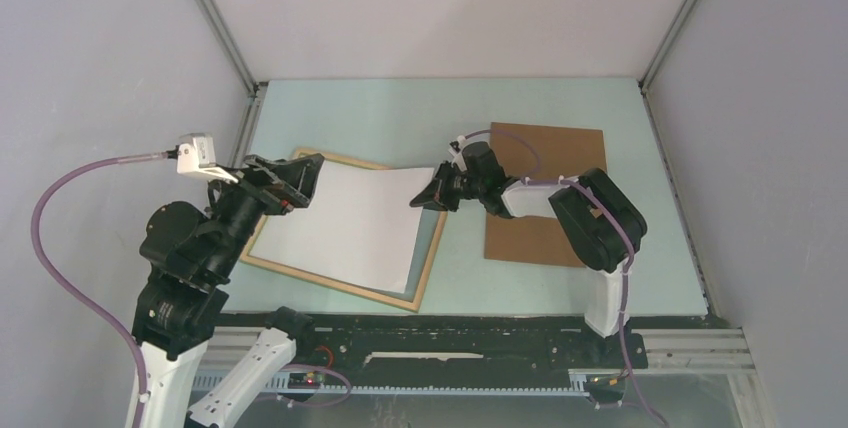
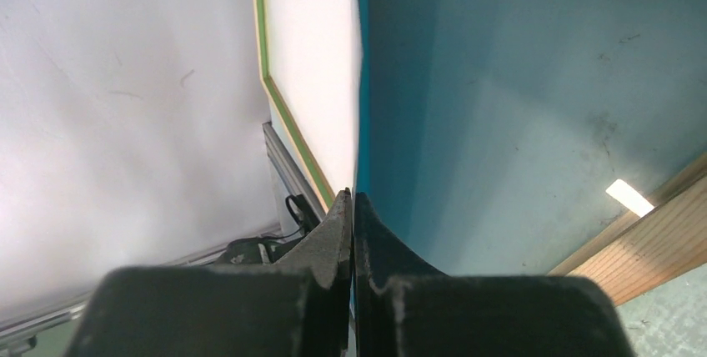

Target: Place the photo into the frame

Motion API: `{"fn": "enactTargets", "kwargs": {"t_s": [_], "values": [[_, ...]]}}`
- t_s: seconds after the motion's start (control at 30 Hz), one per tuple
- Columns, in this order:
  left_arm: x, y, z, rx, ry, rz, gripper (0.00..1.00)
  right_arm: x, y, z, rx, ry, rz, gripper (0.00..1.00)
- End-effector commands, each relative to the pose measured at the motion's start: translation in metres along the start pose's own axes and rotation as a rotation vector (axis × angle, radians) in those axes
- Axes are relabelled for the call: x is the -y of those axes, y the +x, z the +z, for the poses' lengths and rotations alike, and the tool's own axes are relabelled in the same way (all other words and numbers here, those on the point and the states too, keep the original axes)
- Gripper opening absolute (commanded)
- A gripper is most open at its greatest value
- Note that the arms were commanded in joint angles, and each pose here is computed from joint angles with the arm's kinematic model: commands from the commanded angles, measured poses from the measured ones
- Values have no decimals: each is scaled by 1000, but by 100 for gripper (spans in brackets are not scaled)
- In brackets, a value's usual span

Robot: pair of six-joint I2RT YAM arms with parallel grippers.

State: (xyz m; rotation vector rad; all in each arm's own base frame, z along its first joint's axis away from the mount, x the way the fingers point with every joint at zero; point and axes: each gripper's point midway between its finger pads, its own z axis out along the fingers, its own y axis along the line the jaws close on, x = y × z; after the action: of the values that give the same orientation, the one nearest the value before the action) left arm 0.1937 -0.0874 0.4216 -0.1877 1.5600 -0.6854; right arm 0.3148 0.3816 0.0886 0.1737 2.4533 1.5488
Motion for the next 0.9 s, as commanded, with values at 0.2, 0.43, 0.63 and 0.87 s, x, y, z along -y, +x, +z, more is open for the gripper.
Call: {"fn": "enactTargets", "kwargs": {"t_s": [0.2, 0.43, 0.63, 0.87], "values": [[4, 4, 2, 0, 32, -8, 96, -1, -6, 14, 59, 66, -110, 6], [2, 10, 3, -12, 32, -11, 96, 15, -7, -8, 103, 268, -163, 50], [1, 15, 6, -20, 39, -14, 96, 28, -2, -48, 89, 502, -255, 67], [0, 29, 12, -67, 51, -4, 97, 39, -11, -122, 96, 732, -505, 88]]}}
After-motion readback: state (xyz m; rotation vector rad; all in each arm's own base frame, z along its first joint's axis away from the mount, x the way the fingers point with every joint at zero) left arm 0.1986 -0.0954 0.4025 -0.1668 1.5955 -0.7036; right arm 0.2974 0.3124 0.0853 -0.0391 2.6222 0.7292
